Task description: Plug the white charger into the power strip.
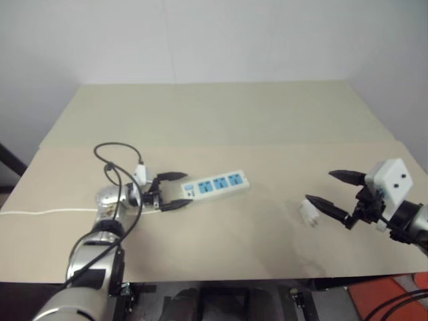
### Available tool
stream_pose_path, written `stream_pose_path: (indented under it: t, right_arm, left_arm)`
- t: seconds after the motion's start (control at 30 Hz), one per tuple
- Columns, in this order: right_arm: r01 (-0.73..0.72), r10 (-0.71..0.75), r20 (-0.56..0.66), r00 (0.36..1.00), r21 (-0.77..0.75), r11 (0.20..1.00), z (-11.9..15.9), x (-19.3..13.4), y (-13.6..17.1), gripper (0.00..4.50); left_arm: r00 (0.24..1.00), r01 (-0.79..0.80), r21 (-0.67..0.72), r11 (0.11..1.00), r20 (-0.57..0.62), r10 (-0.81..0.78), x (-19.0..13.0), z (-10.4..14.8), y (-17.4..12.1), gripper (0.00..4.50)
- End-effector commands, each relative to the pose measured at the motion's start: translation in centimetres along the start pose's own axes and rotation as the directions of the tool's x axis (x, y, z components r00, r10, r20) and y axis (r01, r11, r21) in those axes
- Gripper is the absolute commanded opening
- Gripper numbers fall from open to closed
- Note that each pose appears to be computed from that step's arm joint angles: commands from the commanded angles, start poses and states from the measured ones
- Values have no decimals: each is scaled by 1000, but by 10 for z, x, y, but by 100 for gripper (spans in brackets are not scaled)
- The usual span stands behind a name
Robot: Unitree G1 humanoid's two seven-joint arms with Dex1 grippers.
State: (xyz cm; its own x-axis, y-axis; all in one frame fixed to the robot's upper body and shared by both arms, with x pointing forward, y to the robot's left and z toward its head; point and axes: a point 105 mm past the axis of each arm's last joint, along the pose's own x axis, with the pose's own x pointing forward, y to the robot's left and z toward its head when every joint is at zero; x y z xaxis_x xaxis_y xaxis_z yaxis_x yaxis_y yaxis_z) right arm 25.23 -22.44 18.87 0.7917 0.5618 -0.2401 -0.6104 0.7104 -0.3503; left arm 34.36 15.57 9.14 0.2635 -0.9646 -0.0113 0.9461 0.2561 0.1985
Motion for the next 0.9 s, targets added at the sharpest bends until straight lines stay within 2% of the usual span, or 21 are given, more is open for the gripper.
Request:
stream_pose_path:
  t: [0.03,0.5,0.9]
  right_arm:
    - [17,-16,19,1000,-46,999,12,-5,-3,450]
    - [36,-35,18,999,-35,999,10,-7,-1,450]
    - [45,-45,15,999,-33,998,9,-7,-2,450]
  left_arm:
    - [1000,-17,27,999,-11,17,0,4,5,446]
    - [997,-74,12,997,-32,74,10,-2,11,446]
    - [996,-61,-6,998,-70,61,12,-8,9,446]
